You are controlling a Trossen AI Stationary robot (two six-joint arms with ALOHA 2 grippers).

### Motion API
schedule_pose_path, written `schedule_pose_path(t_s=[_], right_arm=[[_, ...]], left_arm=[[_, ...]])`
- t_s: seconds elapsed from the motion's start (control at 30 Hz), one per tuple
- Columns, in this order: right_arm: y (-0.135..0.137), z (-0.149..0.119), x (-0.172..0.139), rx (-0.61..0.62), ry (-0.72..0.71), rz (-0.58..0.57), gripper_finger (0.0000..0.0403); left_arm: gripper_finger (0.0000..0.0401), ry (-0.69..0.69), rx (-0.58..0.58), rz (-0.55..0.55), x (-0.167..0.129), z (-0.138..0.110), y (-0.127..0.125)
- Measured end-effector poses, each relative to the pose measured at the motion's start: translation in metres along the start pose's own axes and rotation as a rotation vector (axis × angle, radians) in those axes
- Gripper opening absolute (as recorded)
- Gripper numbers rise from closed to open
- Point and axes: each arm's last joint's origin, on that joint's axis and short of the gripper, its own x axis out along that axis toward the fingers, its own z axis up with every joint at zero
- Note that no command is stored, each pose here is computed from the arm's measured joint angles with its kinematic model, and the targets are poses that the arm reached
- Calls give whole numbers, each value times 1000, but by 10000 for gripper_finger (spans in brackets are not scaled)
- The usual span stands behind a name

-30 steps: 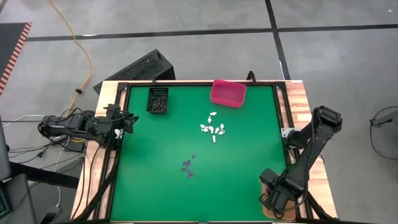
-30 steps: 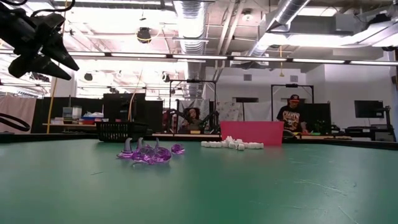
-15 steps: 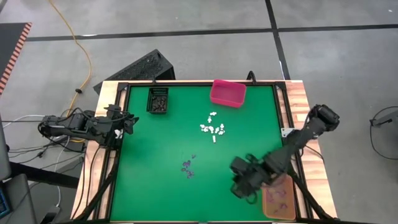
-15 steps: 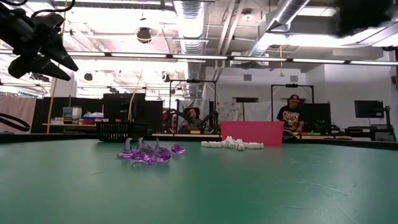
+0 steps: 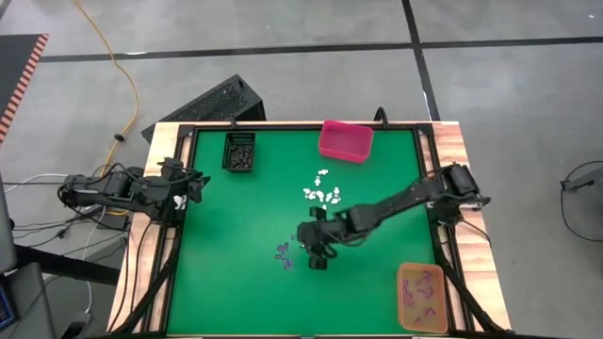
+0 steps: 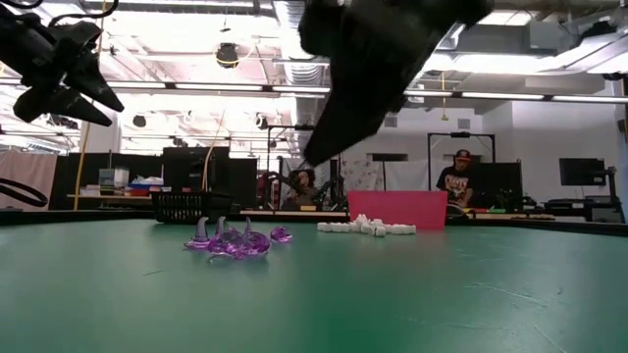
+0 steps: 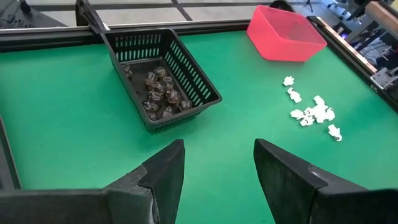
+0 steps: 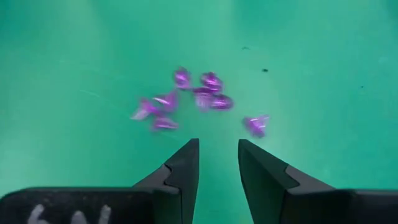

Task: Sort Halloween decoration
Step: Put the pink witch hat toy into the orange bin

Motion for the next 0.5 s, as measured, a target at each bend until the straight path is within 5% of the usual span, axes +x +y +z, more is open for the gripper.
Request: schedule_pose_path(t_s=[0.5], right_arm=[[-39, 17, 50, -357, 65, 65, 142]], left_arm=[[183, -28, -3, 20, 0, 1, 1]])
